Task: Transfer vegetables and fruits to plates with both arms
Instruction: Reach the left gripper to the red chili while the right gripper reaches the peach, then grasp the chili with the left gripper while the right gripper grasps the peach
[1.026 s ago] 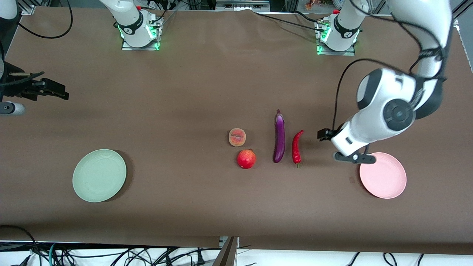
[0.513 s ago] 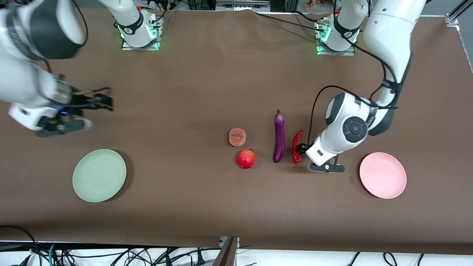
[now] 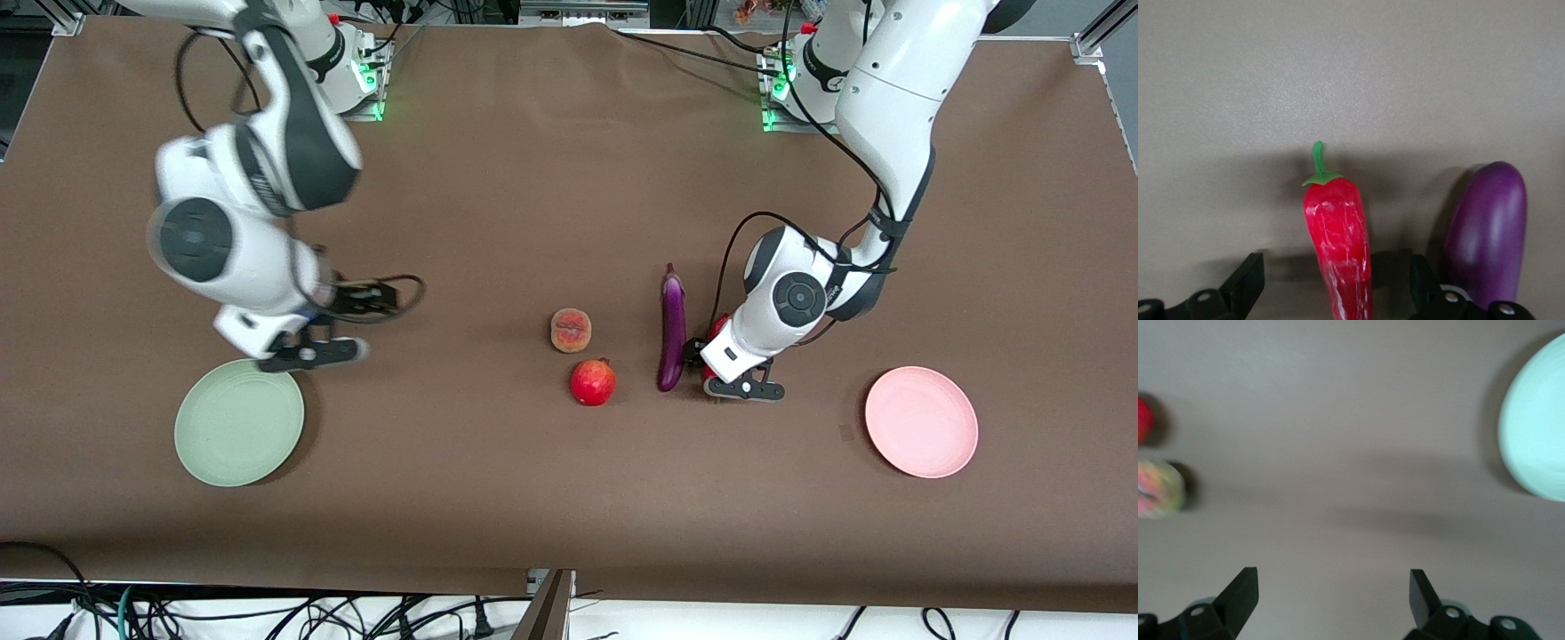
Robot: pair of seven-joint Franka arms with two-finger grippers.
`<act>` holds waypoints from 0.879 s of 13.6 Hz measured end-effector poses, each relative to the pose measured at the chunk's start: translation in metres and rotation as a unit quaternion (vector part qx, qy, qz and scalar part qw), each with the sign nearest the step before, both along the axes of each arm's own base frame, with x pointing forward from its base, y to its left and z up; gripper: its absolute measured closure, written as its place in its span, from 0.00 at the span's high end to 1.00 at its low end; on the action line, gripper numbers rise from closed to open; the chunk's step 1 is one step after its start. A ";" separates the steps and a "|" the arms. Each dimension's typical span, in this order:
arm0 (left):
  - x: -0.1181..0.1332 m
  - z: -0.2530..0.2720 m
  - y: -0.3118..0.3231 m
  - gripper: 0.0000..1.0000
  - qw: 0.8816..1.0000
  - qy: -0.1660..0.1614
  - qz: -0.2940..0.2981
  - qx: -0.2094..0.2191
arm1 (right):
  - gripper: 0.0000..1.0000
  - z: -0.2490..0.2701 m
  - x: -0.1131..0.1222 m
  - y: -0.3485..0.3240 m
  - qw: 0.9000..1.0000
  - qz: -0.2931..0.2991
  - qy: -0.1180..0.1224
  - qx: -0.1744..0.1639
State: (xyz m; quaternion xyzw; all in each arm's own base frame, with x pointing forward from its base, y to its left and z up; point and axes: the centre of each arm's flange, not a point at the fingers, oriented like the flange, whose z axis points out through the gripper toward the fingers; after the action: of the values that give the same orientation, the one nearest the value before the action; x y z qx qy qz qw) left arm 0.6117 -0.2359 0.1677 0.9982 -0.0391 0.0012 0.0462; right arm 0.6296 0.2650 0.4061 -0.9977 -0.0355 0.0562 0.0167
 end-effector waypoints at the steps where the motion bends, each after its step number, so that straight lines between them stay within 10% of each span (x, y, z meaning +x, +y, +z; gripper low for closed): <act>1: 0.001 -0.002 0.003 0.85 1.000 0.000 0.000 0.003 | 1.00 -0.013 -0.005 0.027 1.000 -0.017 -0.006 0.003; 6: 0.010 0.009 0.011 0.29 1.000 -0.012 0.005 0.005 | 1.00 -0.075 -0.033 0.126 0.998 -0.058 -0.031 0.014; 12: 0.059 0.087 0.084 0.27 0.998 -0.002 0.052 0.030 | 1.00 -0.135 -0.060 0.196 0.993 -0.082 -0.070 0.047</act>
State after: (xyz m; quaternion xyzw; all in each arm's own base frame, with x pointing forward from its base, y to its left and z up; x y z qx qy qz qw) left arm 0.6702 -0.1516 0.2551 0.9998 0.0127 0.0041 0.0164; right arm 0.5697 0.4609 0.2708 -0.9967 0.0430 -0.0171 0.0660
